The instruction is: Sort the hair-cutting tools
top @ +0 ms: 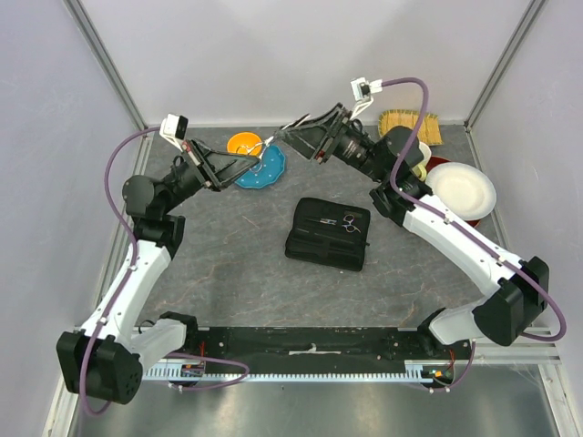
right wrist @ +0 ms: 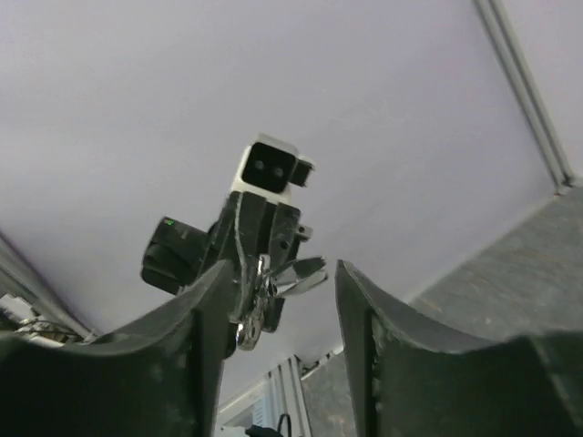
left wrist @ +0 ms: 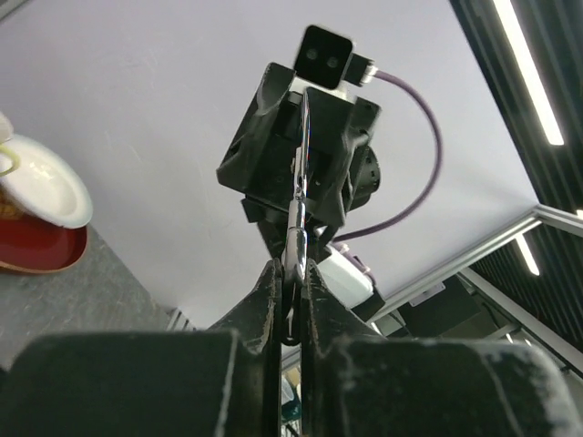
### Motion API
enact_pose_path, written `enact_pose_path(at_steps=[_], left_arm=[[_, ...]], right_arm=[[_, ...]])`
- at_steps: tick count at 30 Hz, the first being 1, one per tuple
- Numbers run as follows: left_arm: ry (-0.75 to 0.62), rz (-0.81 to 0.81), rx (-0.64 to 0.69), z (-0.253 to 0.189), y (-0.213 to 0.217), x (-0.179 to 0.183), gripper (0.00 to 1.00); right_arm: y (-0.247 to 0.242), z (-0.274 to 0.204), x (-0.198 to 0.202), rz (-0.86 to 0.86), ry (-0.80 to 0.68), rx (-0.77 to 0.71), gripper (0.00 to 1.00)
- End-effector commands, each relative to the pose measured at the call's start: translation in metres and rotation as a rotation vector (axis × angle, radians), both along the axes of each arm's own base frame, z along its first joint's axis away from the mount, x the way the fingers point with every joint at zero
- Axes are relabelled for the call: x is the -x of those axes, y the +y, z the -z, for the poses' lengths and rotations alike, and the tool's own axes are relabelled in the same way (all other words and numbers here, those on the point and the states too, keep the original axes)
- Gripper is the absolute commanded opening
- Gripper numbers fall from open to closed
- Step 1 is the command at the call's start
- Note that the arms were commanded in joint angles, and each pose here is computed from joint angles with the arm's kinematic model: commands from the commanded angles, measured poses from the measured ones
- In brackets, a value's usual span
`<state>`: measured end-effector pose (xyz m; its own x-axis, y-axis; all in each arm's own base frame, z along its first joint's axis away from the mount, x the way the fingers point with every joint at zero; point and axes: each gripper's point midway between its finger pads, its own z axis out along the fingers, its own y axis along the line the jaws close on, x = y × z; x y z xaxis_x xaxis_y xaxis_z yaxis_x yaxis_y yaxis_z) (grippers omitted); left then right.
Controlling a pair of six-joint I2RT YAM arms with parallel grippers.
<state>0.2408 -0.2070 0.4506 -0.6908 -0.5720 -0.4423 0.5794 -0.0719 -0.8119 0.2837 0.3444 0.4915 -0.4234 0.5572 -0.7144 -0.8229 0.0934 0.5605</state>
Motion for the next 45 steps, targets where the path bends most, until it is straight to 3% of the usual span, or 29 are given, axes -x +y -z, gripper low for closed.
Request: enact_pose_path(at_steps=[1, 2, 4, 5, 7, 8, 11, 15, 19, 24, 28, 34, 45], left_arm=[[0.019, -0.029, -0.087, 0.026, 0.017, -0.016, 0.02], [0.027, -0.038, -0.107, 0.034, 0.021, -0.022, 0.02], [0.100, -0.035, -0.161, 0.054, 0.030, -0.031, 0.02], [0.081, -0.048, -0.209, 0.062, 0.032, -0.037, 0.02], [0.214, -0.025, -0.283, 0.093, 0.034, -0.043, 0.02], [0.181, -0.040, -0.353, 0.102, 0.035, -0.048, 0.02], [0.303, -0.037, -0.459, 0.142, 0.040, -0.059, 0.02], [0.397, 0.027, -0.487, 0.178, 0.039, -0.062, 0.02], [0.487, 0.063, -0.497, 0.209, 0.038, -0.067, 0.02], [0.515, 0.061, -0.527, 0.225, 0.040, -0.070, 0.02], [0.532, 0.066, -0.537, 0.232, 0.041, -0.071, 0.02], [0.552, 0.071, -0.544, 0.241, 0.041, -0.072, 0.02], [0.552, 0.085, -0.546, 0.245, 0.041, -0.077, 0.02]], right_arm=[[0.000, 0.035, -0.013, 0.092, 0.019, 0.202, 0.67], [-0.008, 0.046, -0.019, 0.151, 0.067, 0.247, 0.80], [-0.022, 0.058, -0.029, 0.254, 0.091, 0.310, 0.86], [-0.038, 0.079, -0.046, 0.378, 0.171, 0.367, 0.87], [-0.058, 0.110, -0.059, 0.502, 0.276, 0.463, 0.86], [-0.075, 0.145, -0.063, 0.579, 0.378, 0.572, 0.86], [-0.121, 0.211, -0.073, 0.790, 0.565, 0.778, 0.84], [-0.158, 0.274, -0.069, 0.928, 0.709, 0.930, 0.82], [-0.184, 0.336, -0.065, 0.980, 0.842, 1.063, 0.77], [-0.208, 0.380, -0.060, 1.017, 0.939, 1.154, 0.72], [-0.222, 0.415, -0.059, 1.008, 1.001, 1.223, 0.60], [-0.224, 0.443, -0.068, 0.959, 1.015, 1.261, 0.51], [-0.228, 0.472, -0.077, 0.869, 0.984, 1.272, 0.43]])
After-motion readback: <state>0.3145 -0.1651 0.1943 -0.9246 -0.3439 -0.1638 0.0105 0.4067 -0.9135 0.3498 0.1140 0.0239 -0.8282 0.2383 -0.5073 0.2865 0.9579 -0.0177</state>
